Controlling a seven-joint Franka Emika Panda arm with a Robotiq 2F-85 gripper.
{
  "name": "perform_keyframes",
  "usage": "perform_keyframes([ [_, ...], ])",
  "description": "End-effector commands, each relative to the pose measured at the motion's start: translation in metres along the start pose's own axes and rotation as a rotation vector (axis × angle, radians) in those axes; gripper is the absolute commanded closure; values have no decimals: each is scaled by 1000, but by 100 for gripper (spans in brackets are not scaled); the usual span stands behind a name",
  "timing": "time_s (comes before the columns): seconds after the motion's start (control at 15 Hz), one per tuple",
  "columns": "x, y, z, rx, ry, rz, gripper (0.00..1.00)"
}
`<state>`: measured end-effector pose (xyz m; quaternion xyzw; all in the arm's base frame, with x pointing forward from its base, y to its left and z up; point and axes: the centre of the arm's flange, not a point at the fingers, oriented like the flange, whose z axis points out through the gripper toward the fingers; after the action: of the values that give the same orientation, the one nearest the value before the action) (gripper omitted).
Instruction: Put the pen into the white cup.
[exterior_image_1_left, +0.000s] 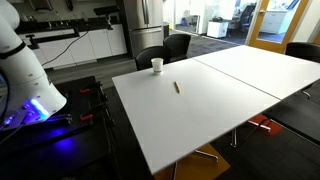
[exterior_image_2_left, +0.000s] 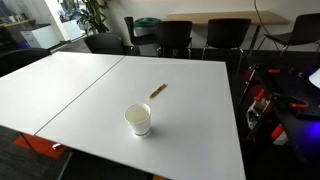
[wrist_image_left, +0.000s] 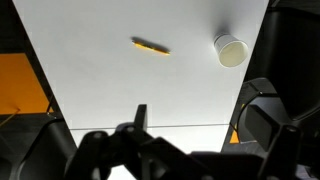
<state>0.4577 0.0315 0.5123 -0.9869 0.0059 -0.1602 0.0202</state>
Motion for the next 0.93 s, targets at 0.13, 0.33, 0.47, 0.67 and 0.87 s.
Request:
perform_keyframes([
  [0.13, 23, 39, 37, 25, 60, -145, 0],
  [0.33, 28, 56, 68, 34, 61, -255, 0],
  [0.47, 26, 65, 88, 53, 41, -329, 0],
  [0.67, 20, 75, 117, 101, 5, -424, 0],
  [0.87, 10, 85, 147, 148, -39, -530, 0],
])
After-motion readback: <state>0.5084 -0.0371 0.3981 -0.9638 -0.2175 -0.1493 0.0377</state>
